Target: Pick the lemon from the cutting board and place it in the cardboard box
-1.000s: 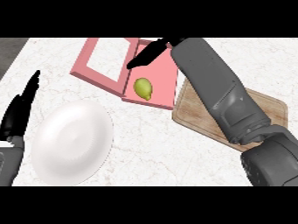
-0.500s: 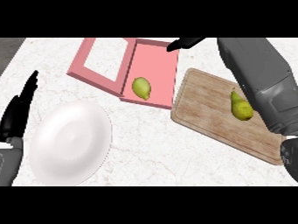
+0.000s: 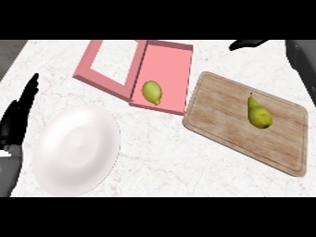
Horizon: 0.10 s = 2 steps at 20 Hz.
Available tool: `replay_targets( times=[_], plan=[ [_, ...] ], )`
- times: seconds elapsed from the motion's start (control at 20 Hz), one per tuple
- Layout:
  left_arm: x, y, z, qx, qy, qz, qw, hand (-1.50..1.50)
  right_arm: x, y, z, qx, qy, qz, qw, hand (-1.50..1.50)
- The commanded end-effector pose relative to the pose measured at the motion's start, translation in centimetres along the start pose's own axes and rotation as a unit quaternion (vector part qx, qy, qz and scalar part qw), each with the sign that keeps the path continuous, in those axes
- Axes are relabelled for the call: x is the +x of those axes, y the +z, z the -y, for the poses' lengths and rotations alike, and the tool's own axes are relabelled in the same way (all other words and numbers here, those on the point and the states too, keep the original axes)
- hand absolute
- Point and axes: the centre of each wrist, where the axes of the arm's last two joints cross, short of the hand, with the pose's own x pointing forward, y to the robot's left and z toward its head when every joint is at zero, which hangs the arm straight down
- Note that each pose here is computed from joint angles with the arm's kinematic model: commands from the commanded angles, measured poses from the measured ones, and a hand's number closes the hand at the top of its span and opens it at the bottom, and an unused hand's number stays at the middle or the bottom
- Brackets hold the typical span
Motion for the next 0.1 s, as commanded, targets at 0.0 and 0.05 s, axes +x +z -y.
replay_targets(
  times=[0.0,0.05],
  plan=[
    [-0.02,-0.09,-0.39,-0.006,0.000,0.003,1.0000,0.00,-0.23,2.06,2.84,0.019,0.022,-0.009,1.000,-1.50],
    [0.19,-0.20,-0.21,-0.003,0.001,0.007,1.0000,0.00,0.07,2.18,3.34,0.023,0.028,-0.006,0.999,-1.50]
  ],
)
